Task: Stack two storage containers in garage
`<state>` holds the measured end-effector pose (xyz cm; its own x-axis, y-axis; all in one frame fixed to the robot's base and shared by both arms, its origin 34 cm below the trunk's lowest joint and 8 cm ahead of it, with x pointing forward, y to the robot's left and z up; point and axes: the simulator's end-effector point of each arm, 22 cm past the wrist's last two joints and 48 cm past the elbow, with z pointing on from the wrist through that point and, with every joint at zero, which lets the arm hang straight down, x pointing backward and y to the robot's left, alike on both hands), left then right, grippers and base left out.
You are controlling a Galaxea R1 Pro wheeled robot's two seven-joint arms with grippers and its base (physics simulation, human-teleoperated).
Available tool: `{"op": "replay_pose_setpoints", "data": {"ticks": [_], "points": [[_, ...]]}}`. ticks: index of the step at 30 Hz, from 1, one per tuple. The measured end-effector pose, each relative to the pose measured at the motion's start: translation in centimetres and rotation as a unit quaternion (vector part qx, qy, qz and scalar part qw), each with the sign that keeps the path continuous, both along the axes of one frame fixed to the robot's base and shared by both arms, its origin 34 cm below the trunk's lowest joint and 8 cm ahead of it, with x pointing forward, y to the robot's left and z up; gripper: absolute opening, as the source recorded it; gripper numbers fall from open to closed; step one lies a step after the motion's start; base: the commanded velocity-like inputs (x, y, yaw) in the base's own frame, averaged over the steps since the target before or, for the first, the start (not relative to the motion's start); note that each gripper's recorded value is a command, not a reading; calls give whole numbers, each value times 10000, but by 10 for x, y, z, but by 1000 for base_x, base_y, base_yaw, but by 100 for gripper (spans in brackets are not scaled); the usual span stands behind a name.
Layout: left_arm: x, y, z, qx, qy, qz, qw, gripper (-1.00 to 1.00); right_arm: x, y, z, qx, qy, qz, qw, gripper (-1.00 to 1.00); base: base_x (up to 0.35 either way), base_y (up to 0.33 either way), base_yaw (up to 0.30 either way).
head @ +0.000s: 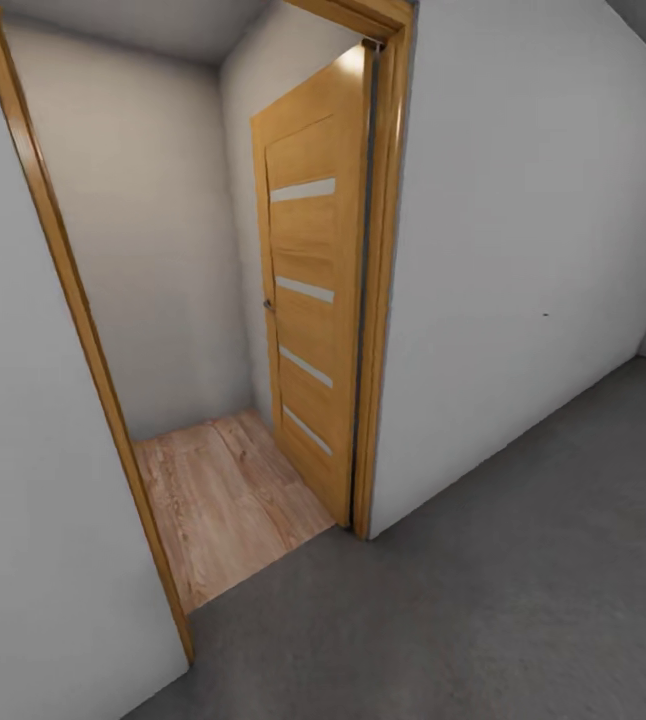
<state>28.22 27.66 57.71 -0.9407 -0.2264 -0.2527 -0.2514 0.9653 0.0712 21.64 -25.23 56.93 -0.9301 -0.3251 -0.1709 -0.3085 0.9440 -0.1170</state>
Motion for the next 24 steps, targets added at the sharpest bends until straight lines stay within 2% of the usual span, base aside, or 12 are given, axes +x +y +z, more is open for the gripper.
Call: {"op": "replay_pose_setpoints", "data": {"ticks": [24], "points": [[0,-1,0,-4,-7,-11,10000,100,0,0,0,-4,0,15,10000,100,303,0,-1]]}}
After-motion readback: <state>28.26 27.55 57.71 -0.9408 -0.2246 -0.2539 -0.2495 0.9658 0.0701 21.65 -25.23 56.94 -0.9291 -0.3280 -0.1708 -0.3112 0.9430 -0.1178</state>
